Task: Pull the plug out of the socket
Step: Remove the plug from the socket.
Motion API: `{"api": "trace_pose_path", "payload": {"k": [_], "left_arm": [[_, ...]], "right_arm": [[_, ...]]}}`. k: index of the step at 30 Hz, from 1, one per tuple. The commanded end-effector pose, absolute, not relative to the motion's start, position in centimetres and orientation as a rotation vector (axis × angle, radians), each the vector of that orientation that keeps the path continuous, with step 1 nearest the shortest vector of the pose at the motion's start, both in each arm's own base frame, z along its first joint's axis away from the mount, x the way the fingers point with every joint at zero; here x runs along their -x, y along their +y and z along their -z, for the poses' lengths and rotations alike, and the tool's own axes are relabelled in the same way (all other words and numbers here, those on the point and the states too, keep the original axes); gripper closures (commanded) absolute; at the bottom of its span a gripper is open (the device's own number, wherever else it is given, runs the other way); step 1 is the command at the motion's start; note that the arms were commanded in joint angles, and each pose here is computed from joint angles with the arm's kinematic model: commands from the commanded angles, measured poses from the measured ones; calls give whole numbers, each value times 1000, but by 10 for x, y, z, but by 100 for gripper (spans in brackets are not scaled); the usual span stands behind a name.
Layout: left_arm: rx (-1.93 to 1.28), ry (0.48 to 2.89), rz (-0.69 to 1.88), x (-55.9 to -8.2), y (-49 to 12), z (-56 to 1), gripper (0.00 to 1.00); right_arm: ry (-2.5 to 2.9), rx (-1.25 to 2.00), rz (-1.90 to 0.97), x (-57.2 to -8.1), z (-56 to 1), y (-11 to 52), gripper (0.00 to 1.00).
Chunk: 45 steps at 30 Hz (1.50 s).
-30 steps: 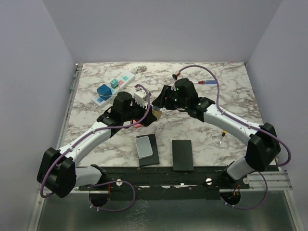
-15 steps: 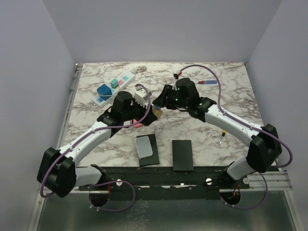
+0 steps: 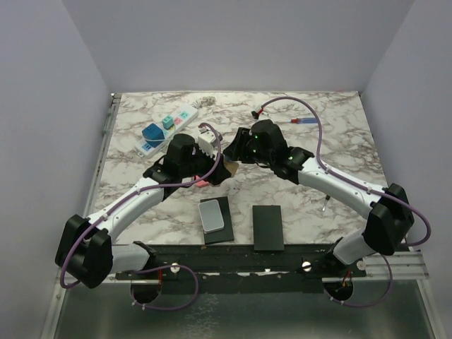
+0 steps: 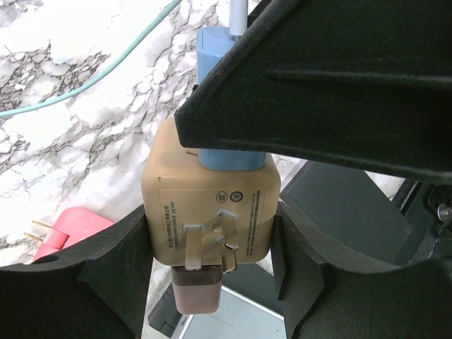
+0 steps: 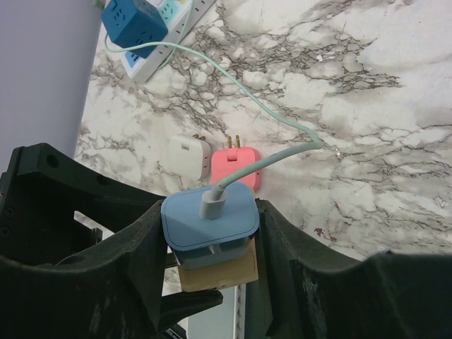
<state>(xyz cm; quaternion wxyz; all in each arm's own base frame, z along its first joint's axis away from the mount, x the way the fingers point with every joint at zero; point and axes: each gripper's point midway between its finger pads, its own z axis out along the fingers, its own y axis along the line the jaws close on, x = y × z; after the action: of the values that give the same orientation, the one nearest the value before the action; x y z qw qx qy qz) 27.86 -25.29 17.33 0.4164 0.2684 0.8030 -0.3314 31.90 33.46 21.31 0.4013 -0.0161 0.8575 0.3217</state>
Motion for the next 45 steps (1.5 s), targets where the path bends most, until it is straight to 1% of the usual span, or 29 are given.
{"api": "trace_pose_path", "payload": {"k": [1, 6, 11, 18, 27, 32, 45], "left_arm": [[-647, 1988, 826, -288, -253, -186, 100], [-667, 1984, 841, -285, -255, -185, 100], [-726, 1944, 863, -278, -258, -191, 100], [-780, 1914, 855, -271, -261, -191, 100], [-782, 1930, 841, -273, -262, -186, 100], [-741, 1979, 833, -277, -260, -178, 100], [-684, 2026, 844, -284, -256, -171, 100]], "right_arm": [[2135, 62, -807, -312, -229, 343, 99], [2112, 49, -762, -319, -240, 334, 100], [2115, 55, -801, -330, -247, 328, 100], [2183, 46, -874, -341, -230, 318, 100], [2189, 34, -854, -347, -226, 314, 99], [2171, 31, -883, -344, -229, 316, 99], [2150, 26, -786, -318, -227, 325, 99]]}}
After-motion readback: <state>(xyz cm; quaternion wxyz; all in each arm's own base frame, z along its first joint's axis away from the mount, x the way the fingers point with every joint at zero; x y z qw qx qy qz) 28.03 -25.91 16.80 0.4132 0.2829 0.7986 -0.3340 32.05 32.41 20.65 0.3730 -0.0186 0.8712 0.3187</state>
